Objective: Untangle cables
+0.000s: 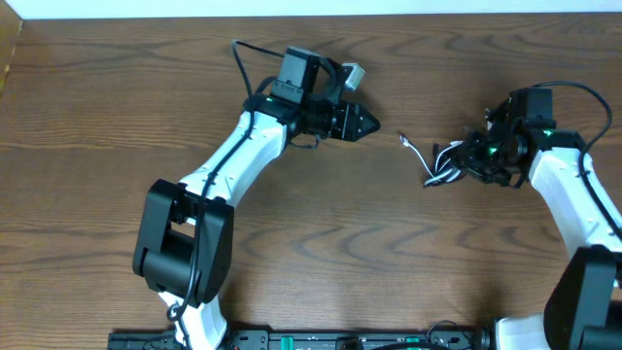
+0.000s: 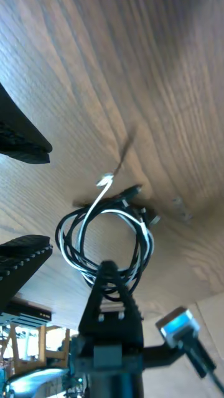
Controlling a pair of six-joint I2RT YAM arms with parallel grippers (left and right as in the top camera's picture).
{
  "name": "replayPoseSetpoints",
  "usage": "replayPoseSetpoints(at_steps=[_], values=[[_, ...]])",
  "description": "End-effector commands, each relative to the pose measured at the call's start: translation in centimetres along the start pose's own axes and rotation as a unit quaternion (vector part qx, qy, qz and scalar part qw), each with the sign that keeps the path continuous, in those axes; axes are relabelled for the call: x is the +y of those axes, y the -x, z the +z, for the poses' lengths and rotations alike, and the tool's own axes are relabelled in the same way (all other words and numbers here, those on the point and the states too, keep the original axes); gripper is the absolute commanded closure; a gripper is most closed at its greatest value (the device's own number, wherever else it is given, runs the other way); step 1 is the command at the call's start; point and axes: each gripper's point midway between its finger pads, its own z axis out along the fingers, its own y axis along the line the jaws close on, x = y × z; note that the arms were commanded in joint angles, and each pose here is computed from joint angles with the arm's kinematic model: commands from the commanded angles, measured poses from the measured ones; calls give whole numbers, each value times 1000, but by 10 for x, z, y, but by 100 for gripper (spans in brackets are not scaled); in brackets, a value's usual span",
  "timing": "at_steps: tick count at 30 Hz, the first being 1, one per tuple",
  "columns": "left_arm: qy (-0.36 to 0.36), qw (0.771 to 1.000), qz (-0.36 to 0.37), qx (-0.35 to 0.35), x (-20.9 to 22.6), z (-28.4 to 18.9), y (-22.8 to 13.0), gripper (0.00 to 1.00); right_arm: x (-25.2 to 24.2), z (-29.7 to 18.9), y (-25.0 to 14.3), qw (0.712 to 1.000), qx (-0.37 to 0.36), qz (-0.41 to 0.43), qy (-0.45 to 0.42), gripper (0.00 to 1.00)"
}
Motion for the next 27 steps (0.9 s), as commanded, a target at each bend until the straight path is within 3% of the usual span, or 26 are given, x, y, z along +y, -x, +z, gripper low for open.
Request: replayPoseSetpoints(at_steps=[1,4,11,14,18,27], values=[[3,1000,18,-7,-13,-2,2,56,-2,1,3,1000,-3,0,-9,82],[16,1000,21,-7,-12,1,1,57,2,1,2,1000,1,0,2,99],[15,1000,26,-6,-13,2,1,56,33,-7,-1,996,20,-6,82,99],[-56,994,89,10,-38,1,-6,57,57,-18,3,990,27,-12,139,99],[-186,967,175,21,-80,-9,-20,56,84,-36,11,976,29,-10,214,99],[-220,953,205,26,-96,-9,-28,45,98,-53,14,958,42,1,285,99]])
